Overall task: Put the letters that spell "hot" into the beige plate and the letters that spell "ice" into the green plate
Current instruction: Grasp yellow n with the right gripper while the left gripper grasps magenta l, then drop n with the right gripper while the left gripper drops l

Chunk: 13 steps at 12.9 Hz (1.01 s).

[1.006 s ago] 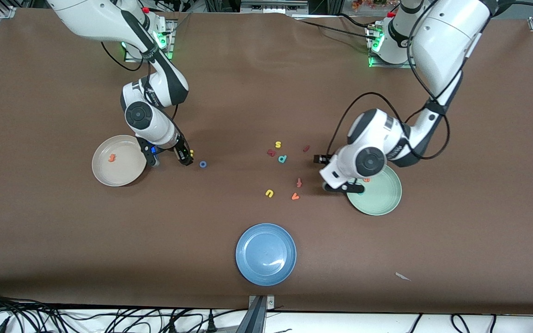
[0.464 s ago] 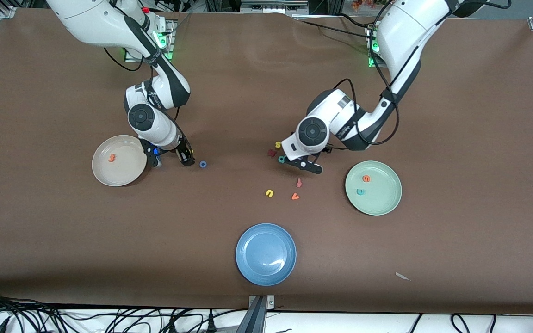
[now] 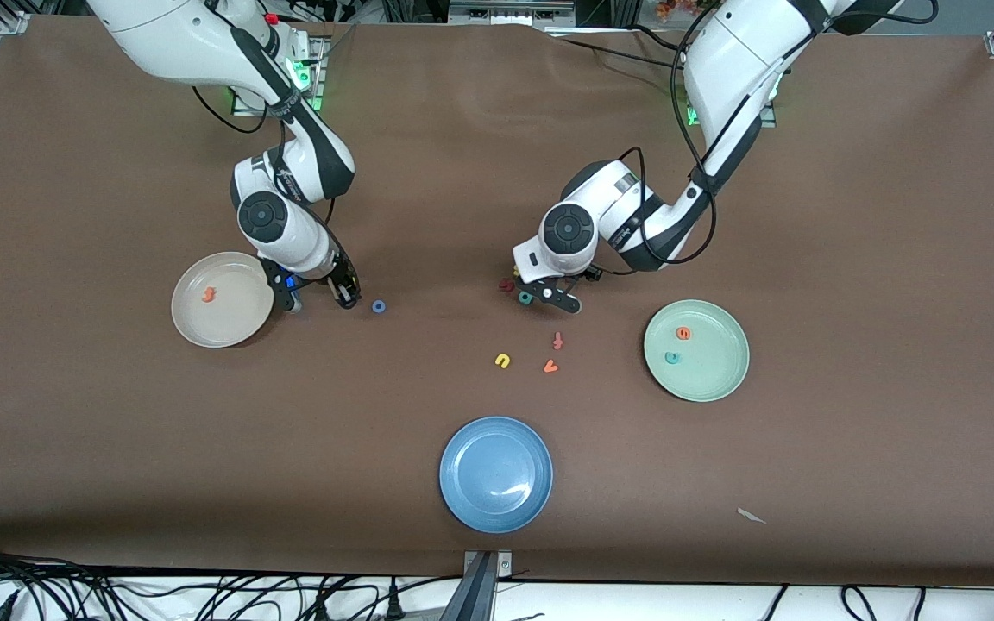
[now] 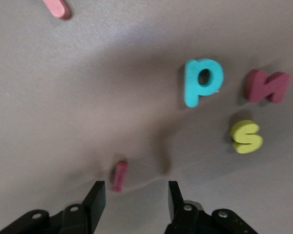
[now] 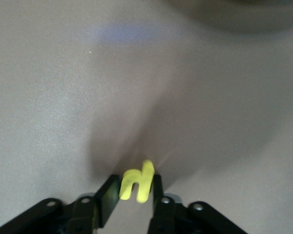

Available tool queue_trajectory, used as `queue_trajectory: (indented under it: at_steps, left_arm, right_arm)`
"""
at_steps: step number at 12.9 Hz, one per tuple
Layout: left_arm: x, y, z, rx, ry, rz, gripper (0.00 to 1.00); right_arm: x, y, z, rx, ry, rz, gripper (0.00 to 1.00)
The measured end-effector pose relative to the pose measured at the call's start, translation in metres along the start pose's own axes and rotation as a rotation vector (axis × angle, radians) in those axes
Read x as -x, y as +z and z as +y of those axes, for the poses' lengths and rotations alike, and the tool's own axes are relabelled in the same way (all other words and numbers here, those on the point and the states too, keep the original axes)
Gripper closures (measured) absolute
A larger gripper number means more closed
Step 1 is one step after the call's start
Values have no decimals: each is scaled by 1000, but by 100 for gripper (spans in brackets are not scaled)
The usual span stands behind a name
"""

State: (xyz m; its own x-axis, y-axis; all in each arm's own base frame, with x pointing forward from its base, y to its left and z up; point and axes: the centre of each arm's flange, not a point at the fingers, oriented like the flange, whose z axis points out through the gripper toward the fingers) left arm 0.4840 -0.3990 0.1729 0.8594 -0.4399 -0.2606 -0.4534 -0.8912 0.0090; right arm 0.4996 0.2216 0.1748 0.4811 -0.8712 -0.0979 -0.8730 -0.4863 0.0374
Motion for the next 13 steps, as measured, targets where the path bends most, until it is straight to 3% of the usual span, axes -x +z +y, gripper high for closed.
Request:
queue_trajectory:
  at_steps: [3, 5, 7, 10, 13]
  left_arm:
    - [0, 2, -1, -20, 26, 5, 43]
    - [-1, 3, -1, -23, 45, 4, 67]
    - [-1, 3, 0, -23, 46, 5, 89]
    - [-1, -2, -5, -28, 39, -4, 90]
    - [1, -40, -31, -65, 40, -38, 90]
  right_arm:
    - [2, -1, 1, 6, -9, 0, 73]
    - [2, -1, 1, 8, -15, 0, 73]
    - [2, -5, -1, 49, -35, -4, 73]
    - [-19, -52, -14, 163, -111, -7, 73]
    - [-81, -90, -5, 197, -247, -8, 73]
